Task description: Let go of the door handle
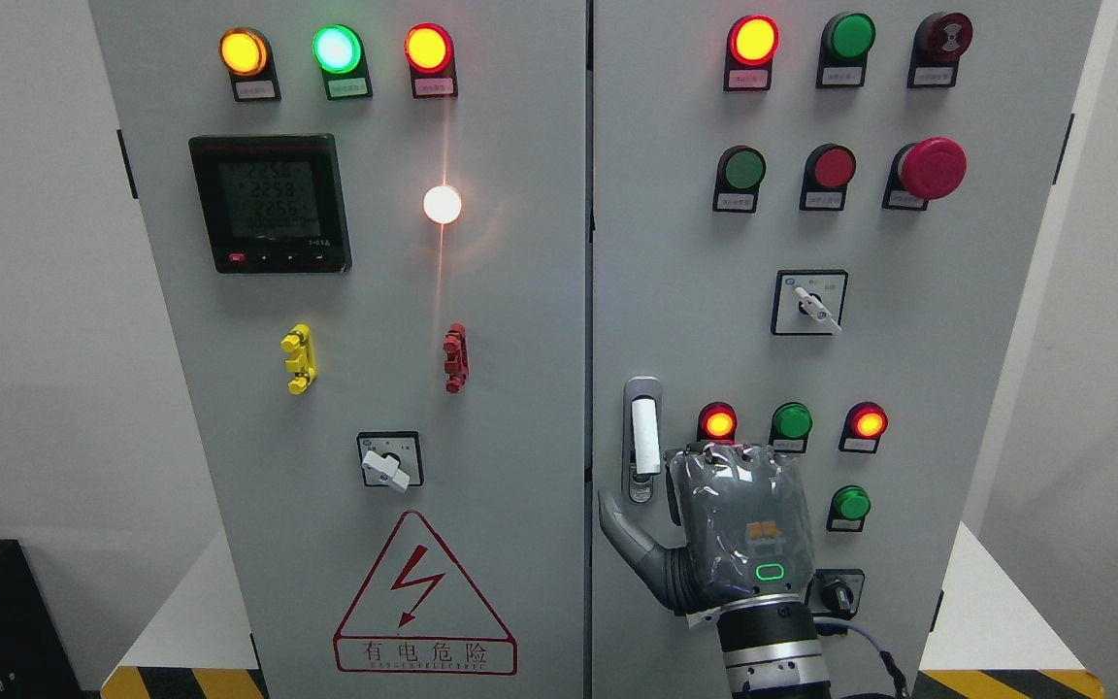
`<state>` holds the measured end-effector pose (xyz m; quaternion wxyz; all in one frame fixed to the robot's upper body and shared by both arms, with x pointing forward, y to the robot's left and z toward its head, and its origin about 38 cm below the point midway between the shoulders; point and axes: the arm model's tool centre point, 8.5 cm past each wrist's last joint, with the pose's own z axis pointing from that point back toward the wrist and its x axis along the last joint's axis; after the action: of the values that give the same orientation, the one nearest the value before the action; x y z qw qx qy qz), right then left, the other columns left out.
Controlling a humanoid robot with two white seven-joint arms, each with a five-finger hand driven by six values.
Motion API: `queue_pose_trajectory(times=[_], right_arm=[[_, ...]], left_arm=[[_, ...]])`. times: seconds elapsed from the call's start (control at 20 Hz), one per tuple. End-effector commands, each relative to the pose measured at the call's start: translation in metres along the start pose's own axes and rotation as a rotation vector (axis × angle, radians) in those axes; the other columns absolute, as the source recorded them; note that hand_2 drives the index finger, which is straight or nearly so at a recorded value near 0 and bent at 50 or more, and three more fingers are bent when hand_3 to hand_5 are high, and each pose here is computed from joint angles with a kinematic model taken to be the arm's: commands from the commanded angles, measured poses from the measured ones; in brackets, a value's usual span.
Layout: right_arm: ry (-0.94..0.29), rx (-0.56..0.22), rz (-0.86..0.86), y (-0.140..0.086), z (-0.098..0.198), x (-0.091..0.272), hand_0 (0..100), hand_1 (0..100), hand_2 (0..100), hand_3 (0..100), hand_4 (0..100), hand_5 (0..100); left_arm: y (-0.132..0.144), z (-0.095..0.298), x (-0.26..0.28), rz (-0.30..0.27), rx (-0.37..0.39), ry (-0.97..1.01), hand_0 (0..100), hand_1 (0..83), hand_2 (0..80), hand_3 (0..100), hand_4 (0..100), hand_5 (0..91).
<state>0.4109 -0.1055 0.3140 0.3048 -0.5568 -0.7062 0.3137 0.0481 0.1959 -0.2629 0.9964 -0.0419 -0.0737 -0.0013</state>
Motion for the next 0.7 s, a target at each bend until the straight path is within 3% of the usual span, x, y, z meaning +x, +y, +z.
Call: queue_pose_trajectory(times=[0.0,0.65], right_arm=[[0.005,0.018,0.005,0.0077,-0.0025,-0.0003,28,20,95,100,100,100],[0.026,0.018,0.01,0.0082,-0.0066,-0.006,31,21,95,100,100,100]], left_arm=[[-0.0001,0.0,0.0,0.0,-0.001,0.0,12,55.6,0.0,0,0,0.0],[-0.0001,0.0,0.0,0.0,-0.001,0.0,12,55.6,0.0,0,0,0.0]])
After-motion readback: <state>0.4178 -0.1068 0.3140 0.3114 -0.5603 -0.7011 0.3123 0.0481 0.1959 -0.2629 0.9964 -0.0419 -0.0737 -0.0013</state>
